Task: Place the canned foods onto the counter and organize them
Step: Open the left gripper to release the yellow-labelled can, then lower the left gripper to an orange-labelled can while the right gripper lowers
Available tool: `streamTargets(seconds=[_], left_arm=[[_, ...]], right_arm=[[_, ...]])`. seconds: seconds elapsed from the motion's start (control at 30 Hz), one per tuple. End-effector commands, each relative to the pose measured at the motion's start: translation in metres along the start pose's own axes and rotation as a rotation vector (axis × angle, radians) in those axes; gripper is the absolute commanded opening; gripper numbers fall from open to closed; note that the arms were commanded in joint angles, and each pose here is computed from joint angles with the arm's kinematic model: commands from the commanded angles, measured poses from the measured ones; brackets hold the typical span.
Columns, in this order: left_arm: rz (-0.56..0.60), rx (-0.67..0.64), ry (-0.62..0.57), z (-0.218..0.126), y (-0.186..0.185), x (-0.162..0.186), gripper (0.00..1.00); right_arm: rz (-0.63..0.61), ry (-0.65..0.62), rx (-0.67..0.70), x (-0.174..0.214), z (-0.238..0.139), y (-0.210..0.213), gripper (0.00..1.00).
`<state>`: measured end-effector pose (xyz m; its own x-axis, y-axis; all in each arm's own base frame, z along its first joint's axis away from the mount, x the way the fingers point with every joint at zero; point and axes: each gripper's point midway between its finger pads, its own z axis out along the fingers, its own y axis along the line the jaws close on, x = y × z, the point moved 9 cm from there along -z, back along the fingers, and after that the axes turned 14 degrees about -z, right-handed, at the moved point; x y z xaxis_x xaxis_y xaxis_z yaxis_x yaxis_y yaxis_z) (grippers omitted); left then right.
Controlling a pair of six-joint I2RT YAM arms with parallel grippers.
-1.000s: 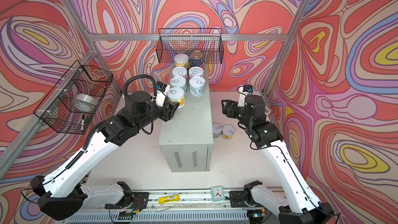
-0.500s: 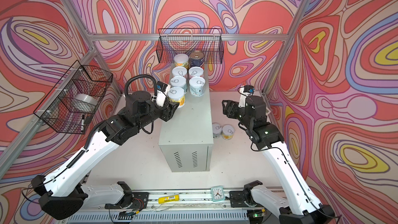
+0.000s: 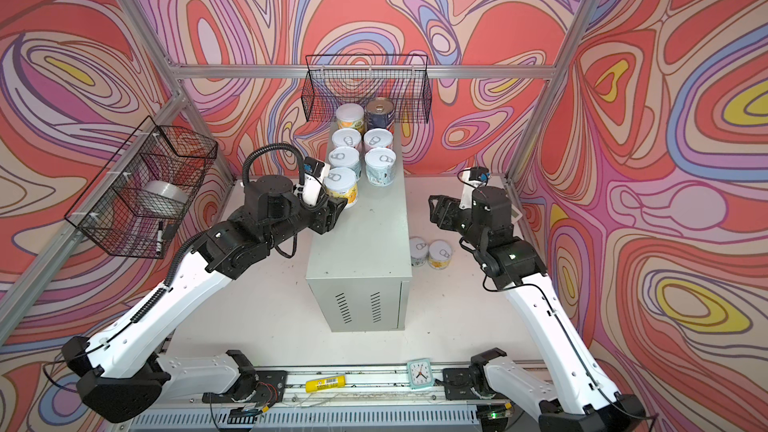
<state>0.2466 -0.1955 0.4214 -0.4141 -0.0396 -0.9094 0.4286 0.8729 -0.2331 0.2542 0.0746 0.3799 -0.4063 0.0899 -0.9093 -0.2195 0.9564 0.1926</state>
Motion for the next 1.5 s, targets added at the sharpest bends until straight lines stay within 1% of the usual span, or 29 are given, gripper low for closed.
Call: streamTargets(seconds=[0.0, 0.1, 0.23, 0.4, 0.5, 0.6, 0.67, 0.77, 0.83, 0.9, 0.97, 1.03, 1.07, 1.13, 1.2, 1.27, 1.37, 1.47], left_arm=[[-0.002, -0.029, -0.017, -0.003, 0.004, -0.003, 0.75], [0.004, -0.034, -0.033, -0.018, 0.005, -0.011, 0.86], [-0.039, -0.061, -0.064, -0.054, 0.011, -0.019, 1.0], [-0.108, -0.099, -0.109, -0.1, 0.027, -0.007, 1.0], [-0.15, -0.206, -0.105, -0.116, 0.041, 0.005, 1.0], [-0.183, -0.319, -0.094, -0.121, 0.055, 0.019, 1.0], [-0.201, -0.358, -0.08, -0.119, 0.062, 0.032, 1.0], [-0.235, -0.373, -0.055, -0.111, 0.07, 0.053, 1.0], [-0.247, -0.396, -0.008, -0.105, 0.076, 0.065, 1.0], [-0.233, -0.464, 0.035, -0.1, 0.086, 0.076, 1.0], [-0.246, -0.529, 0.058, -0.097, 0.098, 0.083, 1.0], [-0.303, -0.564, 0.079, -0.093, 0.111, 0.092, 1.0], [-0.35, -0.569, 0.088, -0.09, 0.117, 0.096, 1.0], [-0.453, -0.56, 0.103, -0.083, 0.129, 0.106, 0.98], [-0.514, -0.529, 0.107, -0.074, 0.135, 0.116, 0.96], [-0.553, -0.508, 0.104, -0.063, 0.137, 0.126, 0.94], [-0.606, -0.434, 0.106, -0.045, 0.138, 0.141, 0.92], [-0.631, -0.396, 0.105, -0.033, 0.139, 0.153, 0.91]], right_arm=[[-0.02, 0.01, 0.043, 0.006, 0.004, -0.005, 0.78], [-0.039, 0.047, 0.08, 0.016, 0.012, -0.01, 0.79], [-0.052, 0.138, 0.14, 0.038, 0.025, -0.018, 0.81], [-0.05, 0.256, 0.198, 0.072, 0.039, -0.029, 0.84], [-0.037, 0.318, 0.206, 0.09, 0.045, -0.032, 0.85], [-0.031, 0.375, 0.22, 0.107, 0.052, -0.036, 0.86], [-0.03, 0.413, 0.226, 0.118, 0.058, -0.038, 0.86], [-0.024, 0.468, 0.232, 0.132, 0.067, -0.04, 0.85], [-0.014, 0.499, 0.231, 0.139, 0.071, -0.041, 0.85], [-0.005, 0.512, 0.226, 0.146, 0.073, -0.042, 0.85], [-0.007, 0.528, 0.224, 0.153, 0.075, -0.043, 0.85], [-0.007, 0.554, 0.231, 0.159, 0.077, -0.044, 0.85], [-0.007, 0.563, 0.231, 0.162, 0.079, -0.045, 0.85], [-0.005, 0.572, 0.237, 0.166, 0.082, -0.046, 0.85], [-0.005, 0.578, 0.243, 0.17, 0.086, -0.047, 0.85], [-0.009, 0.595, 0.242, 0.174, 0.091, -0.048, 0.85], [-0.017, 0.607, 0.241, 0.177, 0.1, -0.049, 0.85], [-0.02, 0.612, 0.235, 0.179, 0.108, -0.049, 0.85]])
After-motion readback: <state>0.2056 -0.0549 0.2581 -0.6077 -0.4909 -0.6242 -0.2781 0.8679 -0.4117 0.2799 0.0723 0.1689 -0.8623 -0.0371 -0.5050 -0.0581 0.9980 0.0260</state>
